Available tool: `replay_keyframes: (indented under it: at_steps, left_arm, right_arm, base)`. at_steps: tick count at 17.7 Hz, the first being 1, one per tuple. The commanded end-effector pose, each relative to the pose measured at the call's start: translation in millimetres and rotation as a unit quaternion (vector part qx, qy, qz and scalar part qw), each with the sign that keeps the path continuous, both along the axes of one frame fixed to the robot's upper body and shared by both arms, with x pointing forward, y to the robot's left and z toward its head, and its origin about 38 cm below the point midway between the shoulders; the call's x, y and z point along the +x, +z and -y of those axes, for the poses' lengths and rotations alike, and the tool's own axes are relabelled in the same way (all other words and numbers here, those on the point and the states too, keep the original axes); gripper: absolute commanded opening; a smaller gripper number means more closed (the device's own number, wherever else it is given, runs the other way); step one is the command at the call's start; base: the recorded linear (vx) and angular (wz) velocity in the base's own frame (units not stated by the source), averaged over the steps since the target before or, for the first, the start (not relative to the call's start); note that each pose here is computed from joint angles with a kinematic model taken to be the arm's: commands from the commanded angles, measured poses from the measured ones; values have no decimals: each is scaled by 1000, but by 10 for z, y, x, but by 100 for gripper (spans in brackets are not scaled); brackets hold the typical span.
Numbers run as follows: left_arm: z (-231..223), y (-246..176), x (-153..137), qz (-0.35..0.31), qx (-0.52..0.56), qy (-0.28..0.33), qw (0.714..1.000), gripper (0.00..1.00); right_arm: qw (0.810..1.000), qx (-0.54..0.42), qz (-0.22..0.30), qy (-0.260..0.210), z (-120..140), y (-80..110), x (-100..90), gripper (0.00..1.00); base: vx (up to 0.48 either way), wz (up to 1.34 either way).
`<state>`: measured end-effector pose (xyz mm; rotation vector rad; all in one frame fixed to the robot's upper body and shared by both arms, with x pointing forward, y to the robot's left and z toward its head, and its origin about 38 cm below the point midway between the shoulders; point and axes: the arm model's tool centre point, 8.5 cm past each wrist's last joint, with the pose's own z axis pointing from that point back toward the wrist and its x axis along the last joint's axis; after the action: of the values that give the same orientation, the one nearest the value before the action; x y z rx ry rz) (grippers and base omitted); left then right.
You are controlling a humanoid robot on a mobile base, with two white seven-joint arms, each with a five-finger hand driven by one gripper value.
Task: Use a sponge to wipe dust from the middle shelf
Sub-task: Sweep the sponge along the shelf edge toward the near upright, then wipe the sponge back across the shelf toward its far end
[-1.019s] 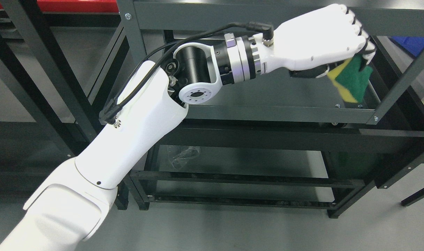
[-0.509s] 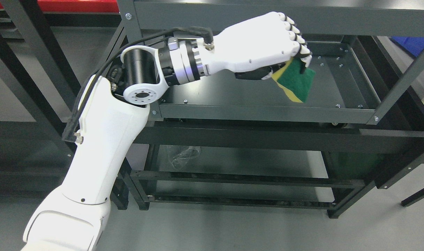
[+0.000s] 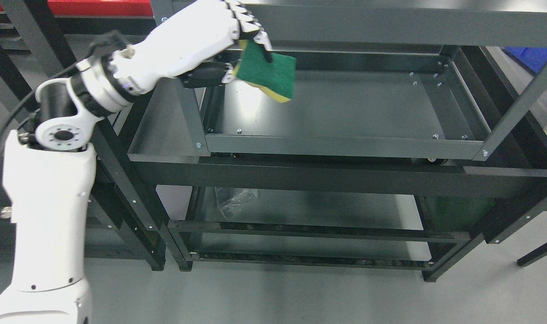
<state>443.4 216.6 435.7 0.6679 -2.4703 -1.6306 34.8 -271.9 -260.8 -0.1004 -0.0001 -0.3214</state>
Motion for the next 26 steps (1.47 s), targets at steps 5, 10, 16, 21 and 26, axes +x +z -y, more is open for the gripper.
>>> replay_keyframes:
  at_steps: [5, 10, 16, 21, 26]
  left_arm:
    - [-1884, 290, -674, 31, -49, 137, 989, 0]
    - [-374, 40, -153, 11, -25, 11, 1000, 0]
    - [1407, -136, -157, 28, 67, -82, 994, 0]
    - [2280, -221, -581, 104, 79, -191, 973, 0]
    - [2925, -543, -664, 40, 100, -173, 979, 0]
  right_arm:
    - [1000, -10, 9, 0, 124, 13, 66, 100]
    - [1000, -10, 8, 0, 125, 12, 56, 100]
    - [1000, -10, 8, 1, 125, 12, 56, 100]
    - [1000, -10, 8, 0, 125, 12, 56, 100]
    - [1000, -10, 9, 0, 124, 13, 66, 100]
  base:
    - [0, 0]
    - [0, 0]
    - [-8, -30]
    - [6, 31]
    - [-1, -12]
